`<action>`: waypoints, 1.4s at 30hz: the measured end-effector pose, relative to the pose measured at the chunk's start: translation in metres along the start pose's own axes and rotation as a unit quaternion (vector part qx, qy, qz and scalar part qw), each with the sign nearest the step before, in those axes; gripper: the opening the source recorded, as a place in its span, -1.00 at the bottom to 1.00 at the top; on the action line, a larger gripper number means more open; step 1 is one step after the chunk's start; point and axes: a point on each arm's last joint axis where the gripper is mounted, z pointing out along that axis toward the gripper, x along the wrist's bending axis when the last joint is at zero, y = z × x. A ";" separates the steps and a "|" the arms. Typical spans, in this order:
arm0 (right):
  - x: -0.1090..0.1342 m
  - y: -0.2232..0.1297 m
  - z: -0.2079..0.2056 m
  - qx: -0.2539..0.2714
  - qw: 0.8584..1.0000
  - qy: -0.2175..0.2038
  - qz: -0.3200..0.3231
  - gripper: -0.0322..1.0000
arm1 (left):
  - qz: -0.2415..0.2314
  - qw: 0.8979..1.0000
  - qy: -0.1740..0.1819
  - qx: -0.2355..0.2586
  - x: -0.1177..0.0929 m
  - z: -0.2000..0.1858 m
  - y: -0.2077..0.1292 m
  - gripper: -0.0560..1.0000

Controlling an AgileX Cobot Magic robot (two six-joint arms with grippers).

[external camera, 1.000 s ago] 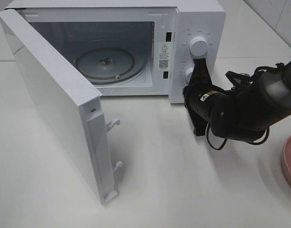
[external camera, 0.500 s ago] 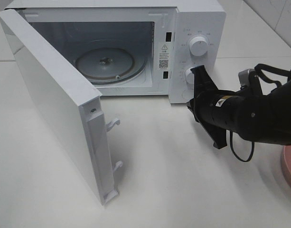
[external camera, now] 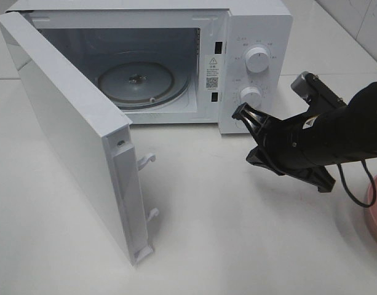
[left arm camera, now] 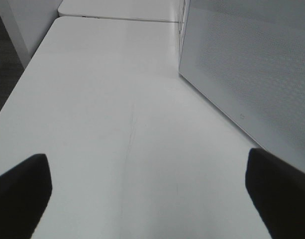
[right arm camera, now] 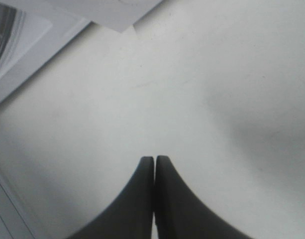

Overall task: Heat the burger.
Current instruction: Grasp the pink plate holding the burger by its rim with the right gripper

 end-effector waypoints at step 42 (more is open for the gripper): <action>-0.060 0.037 -0.081 0.209 0.884 -0.245 -0.340 0.97 | 0.000 1.000 0.000 0.000 0.000 0.000 0.000 0.96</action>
